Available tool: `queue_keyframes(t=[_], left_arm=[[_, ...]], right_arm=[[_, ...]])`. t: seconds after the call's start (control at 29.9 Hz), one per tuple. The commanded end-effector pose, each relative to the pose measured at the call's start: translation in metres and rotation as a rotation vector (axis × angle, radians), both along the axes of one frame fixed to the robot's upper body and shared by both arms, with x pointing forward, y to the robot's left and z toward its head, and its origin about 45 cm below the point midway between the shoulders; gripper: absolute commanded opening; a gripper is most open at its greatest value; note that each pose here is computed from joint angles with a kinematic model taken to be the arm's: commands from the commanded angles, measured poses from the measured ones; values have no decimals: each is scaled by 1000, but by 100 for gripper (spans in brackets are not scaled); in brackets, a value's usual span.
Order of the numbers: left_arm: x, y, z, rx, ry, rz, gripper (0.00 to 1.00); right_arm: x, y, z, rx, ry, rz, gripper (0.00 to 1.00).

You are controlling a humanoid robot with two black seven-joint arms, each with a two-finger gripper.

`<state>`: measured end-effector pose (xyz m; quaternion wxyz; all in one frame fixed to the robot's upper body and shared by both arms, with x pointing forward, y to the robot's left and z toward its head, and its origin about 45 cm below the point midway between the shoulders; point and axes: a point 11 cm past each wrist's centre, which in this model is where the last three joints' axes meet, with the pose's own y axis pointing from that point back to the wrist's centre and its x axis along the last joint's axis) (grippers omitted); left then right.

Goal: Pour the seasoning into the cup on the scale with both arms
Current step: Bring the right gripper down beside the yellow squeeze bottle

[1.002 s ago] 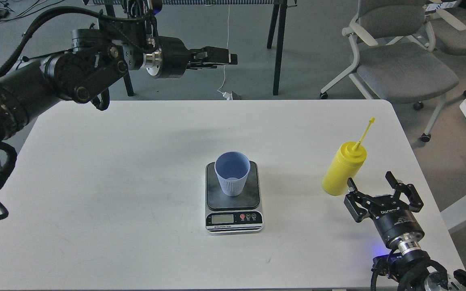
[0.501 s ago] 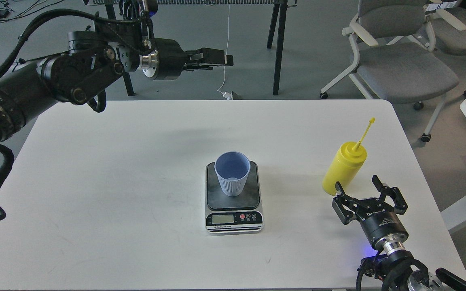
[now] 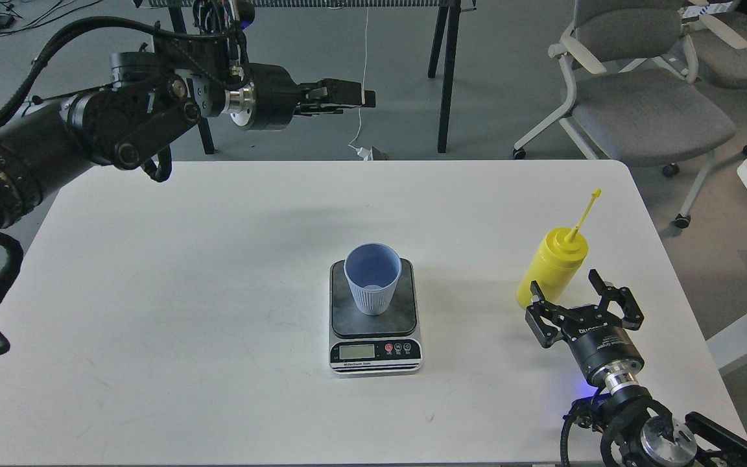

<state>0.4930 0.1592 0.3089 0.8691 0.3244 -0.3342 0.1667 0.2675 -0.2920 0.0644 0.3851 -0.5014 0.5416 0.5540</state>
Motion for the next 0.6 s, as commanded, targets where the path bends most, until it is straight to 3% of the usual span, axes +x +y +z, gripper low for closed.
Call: queue_keyframes(t=[0.0, 0.57], left_arm=[[-1, 2, -4, 1, 7, 4, 72], [-2, 11, -10, 0, 20, 19, 72]], right_arm=[[2, 2, -1, 3, 0, -3, 99], [25, -2, 4, -27, -29, -13, 99]])
